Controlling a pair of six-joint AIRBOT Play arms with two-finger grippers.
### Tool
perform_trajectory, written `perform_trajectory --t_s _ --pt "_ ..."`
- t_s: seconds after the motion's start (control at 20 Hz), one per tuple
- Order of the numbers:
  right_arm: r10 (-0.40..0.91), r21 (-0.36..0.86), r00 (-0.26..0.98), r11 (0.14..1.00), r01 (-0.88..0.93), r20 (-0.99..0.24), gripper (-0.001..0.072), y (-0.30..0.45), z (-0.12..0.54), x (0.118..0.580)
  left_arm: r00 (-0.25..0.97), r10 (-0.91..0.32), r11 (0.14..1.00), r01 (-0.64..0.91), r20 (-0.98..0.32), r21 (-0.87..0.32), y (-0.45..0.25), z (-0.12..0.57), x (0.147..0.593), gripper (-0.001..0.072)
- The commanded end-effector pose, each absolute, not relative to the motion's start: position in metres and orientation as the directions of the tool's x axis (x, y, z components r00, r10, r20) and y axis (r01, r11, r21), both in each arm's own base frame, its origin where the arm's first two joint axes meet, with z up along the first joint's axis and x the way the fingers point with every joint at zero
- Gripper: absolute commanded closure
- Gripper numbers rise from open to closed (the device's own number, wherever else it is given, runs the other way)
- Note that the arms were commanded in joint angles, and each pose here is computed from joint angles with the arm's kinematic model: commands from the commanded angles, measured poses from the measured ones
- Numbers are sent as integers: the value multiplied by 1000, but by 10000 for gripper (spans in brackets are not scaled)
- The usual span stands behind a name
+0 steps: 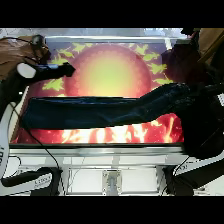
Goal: Fold the clothes and pants, and hang the long-sleeved shirts on hangers.
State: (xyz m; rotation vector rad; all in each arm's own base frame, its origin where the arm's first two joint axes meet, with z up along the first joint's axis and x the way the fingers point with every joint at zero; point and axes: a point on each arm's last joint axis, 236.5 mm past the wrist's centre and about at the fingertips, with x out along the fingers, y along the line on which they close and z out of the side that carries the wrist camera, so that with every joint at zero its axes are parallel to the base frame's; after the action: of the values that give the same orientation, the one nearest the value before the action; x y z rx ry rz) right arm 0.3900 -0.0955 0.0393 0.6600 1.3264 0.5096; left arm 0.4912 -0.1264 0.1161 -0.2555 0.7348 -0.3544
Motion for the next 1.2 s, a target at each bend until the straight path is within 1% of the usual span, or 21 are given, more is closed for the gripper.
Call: perform_trajectory --t_s 0.0,0.05,0.2,0.3,0.35,0.4,0.45,0.5,0.55,0.65,0.75,0.8,0.85,0.95,1.05,1.15 --pt "668 689 193 722 66 -719 420 -96 47 390 609 -449 893 276 -654 -356 -168 81 486 203" --pt "666 688 196 722 71 -720 385 -96 47 391 598 -451 892 277 -663 -357 -172 74 486 203" --pt "639 664 201 742 91 -742 385 -103 39 392 592 -450 893 273 -669 -359 -172 69 487 204" --pt "589 607 152 782 142 -794 380 -114 14 380 593 -449 893 272 -668 -358 -171 70 487 204" --pt "558 568 105 804 175 -823 355 -122 -4 369 593 -449 893 272 -668 -359 -171 70 487 204" --pt "543 544 65 815 200 -837 354 -126 -19 360 593 -449 893 272 -668 -359 -171 70 487 203" --pt "553 545 30 808 222 -833 353 -124 -31 352 593 -449 893 272 -668 -359 -171 70 487 203" --pt "576 559 -3 794 239 -817 298 -117 -40 343 593 -449 893 273 -668 -358 -171 70 487 203" --pt "599 573 -35 780 250 -800 261 -111 -45 334 593 -449 893 273 -668 -358 -171 70 487 204" --pt "625 594 -73 767 242 -778 260 -103 -50 322 593 -449 893 273 -669 -358 -171 70 487 204" --pt "617 589 -48 769 247 -785 251 -111 -51 324 593 -449 893 272 -668 -359 -171 70 487 203" --pt "615 584 -34 764 274 -788 227 -117 -50 323 593 -449 893 272 -668 -359 -171 70 487 204" --pt "624 584 -32 748 314 -781 202 -122 -46 319 593 -449 893 272 -668 -358 -171 70 487 203" --pt "650 590 -45 714 375 -758 186 -128 -38 305 593 -449 893 273 -668 -358 -171 70 487 203" --pt "644 581 -18 701 413 -765 186 -135 -36 300 593 -449 893 273 -669 -358 -171 69 487 203" --pt "648 580 -21 694 427 -761 186 -133 -42 296 593 -449 893 272 -669 -358 -171 69 487 203"
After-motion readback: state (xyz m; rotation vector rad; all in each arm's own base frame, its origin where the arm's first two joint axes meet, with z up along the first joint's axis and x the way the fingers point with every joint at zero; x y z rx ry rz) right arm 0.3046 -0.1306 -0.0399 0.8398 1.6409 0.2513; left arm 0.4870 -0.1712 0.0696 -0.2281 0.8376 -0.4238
